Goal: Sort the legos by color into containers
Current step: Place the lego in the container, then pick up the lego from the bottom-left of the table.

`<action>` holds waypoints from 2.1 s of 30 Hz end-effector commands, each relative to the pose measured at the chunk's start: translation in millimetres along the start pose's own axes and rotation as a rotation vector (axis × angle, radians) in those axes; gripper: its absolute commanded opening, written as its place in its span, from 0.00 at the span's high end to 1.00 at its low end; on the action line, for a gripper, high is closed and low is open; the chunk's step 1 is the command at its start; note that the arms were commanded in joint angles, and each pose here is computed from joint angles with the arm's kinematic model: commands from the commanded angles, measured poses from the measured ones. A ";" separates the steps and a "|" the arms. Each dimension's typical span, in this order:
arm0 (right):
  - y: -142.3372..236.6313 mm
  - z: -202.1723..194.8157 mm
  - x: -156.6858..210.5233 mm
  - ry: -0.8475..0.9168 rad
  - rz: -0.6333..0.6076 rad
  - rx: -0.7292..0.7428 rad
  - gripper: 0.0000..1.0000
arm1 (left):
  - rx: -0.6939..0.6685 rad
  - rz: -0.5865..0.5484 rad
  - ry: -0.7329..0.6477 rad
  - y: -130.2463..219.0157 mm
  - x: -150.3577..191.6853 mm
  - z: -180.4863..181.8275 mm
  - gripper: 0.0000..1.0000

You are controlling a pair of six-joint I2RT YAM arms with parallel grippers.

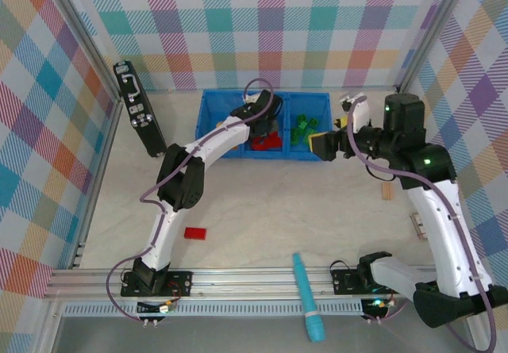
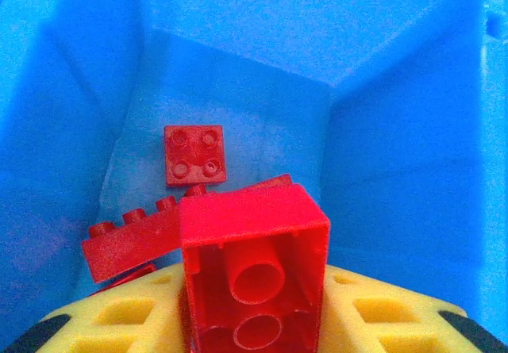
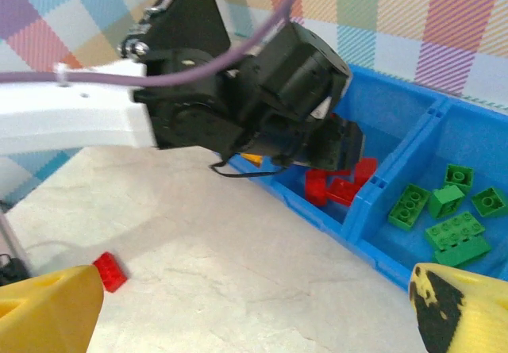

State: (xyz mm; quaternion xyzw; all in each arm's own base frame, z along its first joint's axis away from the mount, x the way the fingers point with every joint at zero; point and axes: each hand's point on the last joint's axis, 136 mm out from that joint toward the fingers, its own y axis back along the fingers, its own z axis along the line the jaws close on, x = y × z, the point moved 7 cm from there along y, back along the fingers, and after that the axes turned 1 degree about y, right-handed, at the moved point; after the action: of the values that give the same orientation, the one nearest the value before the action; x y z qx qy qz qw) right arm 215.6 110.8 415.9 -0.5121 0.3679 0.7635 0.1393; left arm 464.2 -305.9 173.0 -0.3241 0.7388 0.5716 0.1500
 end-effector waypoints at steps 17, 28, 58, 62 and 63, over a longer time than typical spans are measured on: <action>24.3 12.7 11.2 -0.048 -0.004 0.020 0.01 | 0.155 -0.115 -0.090 108.9 -61.8 -19.0 0.40; 4.5 3.4 20.4 0.019 -0.044 0.000 0.01 | 0.076 -0.060 0.138 230.1 -20.2 79.1 0.39; -28.7 -17.0 44.9 -0.061 0.021 0.027 0.01 | -0.277 0.140 0.806 246.6 184.6 262.2 0.27; -34.5 -20.4 44.9 -0.071 0.033 0.025 0.01 | -0.283 0.207 0.823 225.9 198.2 254.5 0.26; -35.5 -20.8 45.0 -0.073 0.036 0.023 0.01 | -0.286 0.214 0.825 222.0 200.1 253.3 0.25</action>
State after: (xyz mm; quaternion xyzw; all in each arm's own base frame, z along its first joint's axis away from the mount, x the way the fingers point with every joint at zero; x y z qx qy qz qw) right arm 226.5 111.2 355.7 -0.4683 0.3835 0.7831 0.1429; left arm 129.9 -85.1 153.1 -0.4771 0.6647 0.5234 -0.2380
